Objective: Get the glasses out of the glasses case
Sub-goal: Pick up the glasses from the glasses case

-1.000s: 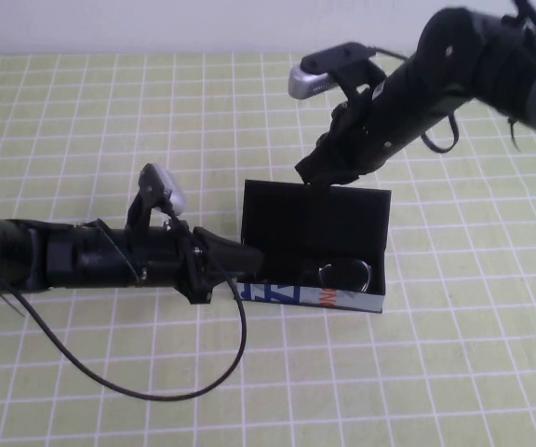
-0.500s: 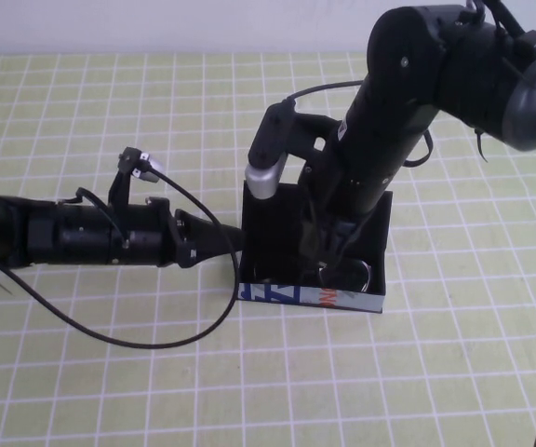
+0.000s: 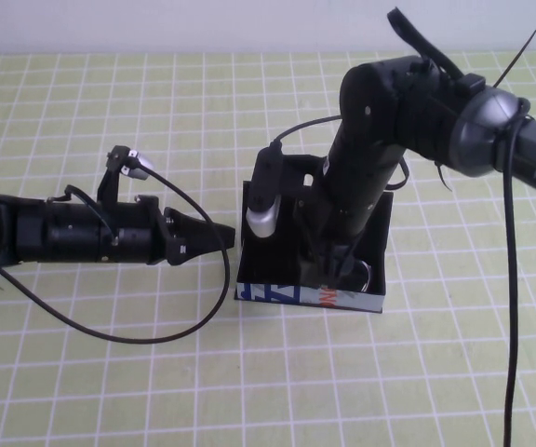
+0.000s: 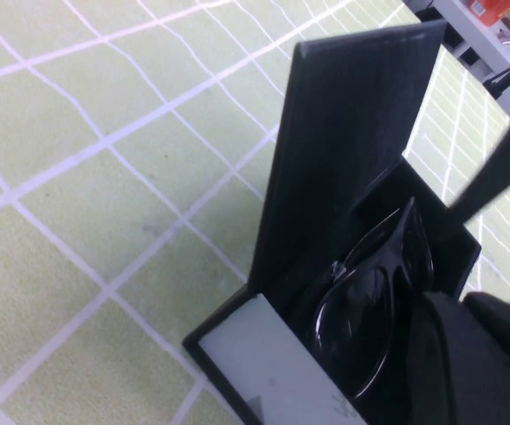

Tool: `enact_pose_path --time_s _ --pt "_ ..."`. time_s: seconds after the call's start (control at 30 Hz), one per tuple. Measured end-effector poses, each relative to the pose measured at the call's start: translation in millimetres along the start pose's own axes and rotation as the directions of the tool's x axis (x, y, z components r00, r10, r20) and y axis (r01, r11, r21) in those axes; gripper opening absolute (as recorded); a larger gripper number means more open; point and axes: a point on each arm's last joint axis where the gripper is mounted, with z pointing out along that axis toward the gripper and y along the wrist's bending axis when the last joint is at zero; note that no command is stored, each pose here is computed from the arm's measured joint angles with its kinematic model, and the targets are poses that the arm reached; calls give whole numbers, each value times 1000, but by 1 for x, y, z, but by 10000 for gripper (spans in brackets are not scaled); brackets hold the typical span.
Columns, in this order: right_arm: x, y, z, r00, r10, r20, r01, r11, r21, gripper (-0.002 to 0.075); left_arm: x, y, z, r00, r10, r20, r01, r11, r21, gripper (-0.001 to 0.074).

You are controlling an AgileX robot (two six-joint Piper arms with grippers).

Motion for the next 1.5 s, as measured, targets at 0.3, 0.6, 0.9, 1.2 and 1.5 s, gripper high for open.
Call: enact_pose_path --time_s 0.3,0.6,0.9,1.2,1.5 --pt "-2 -6 6 998 -61 14 60 997 50 350 1 0 0 1000 4 -7 -4 1000 1 -4" --pt "1 -9 18 997 -76 -20 77 996 46 350 1 0 0 1000 5 -10 -5 1000 2 -4" --pt "7 -18 20 997 -78 -20 79 995 67 350 1 0 0 1000 6 -13 -6 1000 2 -5" --pt "8 -19 24 996 -84 -25 86 994 62 350 1 0 0 1000 7 -14 -7 1000 2 -4" --pt "8 -21 33 997 -78 -27 80 995 52 309 1 0 0 1000 7 -14 -7 1000 2 -4"
